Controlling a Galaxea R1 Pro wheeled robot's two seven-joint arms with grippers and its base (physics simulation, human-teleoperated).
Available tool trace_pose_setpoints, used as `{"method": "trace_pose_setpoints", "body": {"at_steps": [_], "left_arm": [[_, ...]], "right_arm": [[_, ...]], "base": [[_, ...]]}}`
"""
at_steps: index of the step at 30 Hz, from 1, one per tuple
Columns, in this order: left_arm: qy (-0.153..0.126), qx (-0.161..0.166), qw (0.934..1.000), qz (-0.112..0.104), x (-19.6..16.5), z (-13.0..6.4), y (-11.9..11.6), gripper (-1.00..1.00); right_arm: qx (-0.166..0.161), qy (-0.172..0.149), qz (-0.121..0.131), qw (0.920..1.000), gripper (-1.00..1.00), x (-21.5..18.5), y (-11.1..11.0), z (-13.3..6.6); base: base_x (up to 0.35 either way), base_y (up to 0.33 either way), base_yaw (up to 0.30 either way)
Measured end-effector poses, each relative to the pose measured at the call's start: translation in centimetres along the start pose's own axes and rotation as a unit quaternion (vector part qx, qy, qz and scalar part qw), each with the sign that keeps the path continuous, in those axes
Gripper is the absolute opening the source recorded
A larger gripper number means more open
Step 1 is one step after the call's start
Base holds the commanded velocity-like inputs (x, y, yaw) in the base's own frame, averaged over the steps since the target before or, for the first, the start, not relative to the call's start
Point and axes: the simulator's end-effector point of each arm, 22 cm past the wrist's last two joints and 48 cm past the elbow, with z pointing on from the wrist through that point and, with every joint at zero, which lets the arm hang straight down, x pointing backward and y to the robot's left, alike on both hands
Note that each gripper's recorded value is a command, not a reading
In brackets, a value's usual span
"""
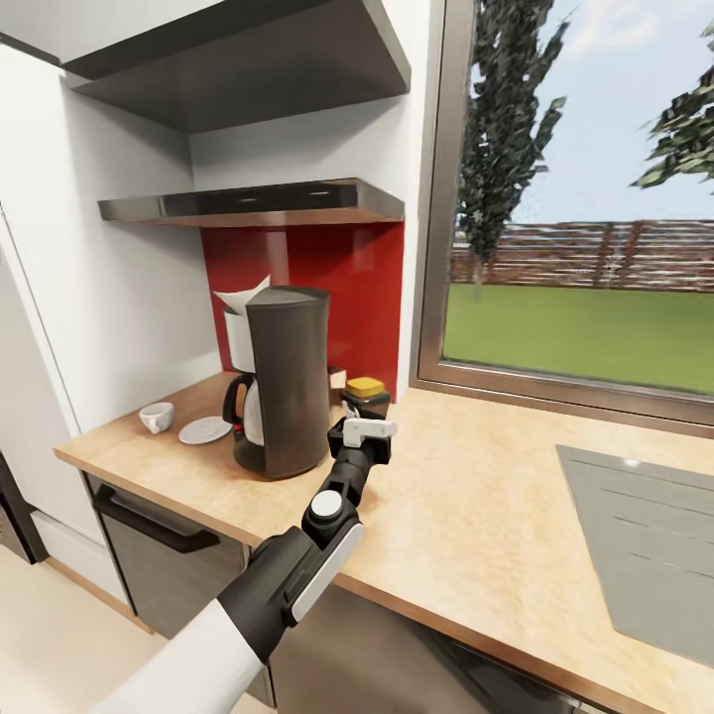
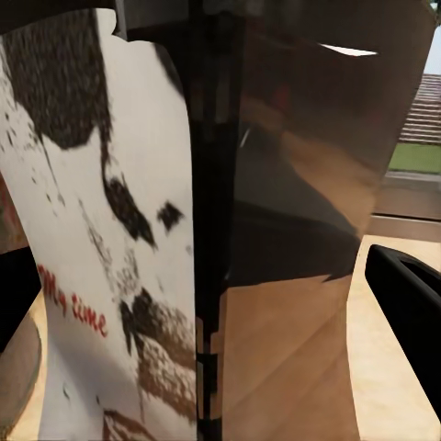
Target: Set up a coffee station on the kitchen countertop: keep the coffee maker on the countertop, move the bottle of coffee from the kitchen shelf to the counter next to the coffee maker, place a paper coffee filter on top of the coffee maker, put the saucer next to the coffee maker with the coffee cup on the saucer, and place the electric kettle next to the coffee maker.
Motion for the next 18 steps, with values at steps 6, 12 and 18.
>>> {"method": "trace_pose_setpoints", "body": {"at_steps": [6, 12, 18], "left_arm": [[0.0, 0.0, 1.0, 0.0, 0.0, 0.0, -0.01, -1.0], [0.001, -0.001, 1.0, 0.001, 0.07, 0.0, 0.05, -1.0], [0.001, -0.003, 1.0, 0.001, 0.03, 0.0, 0.11, -1.0]], "right_arm": [[0.0, 0.0, 0.0, 1.0, 1.0, 0.0, 0.01, 0.0], [0.0, 0.0, 0.0, 1.0, 1.0, 0.0, 0.0, 0.0], [0.0, 0.0, 0.0, 1.0, 1.0, 0.0, 0.0, 0.0]], "base": [[0.011, 0.057, 0.0], [0.001, 0.004, 0.0], [0.0, 0.0, 0.0]]}}
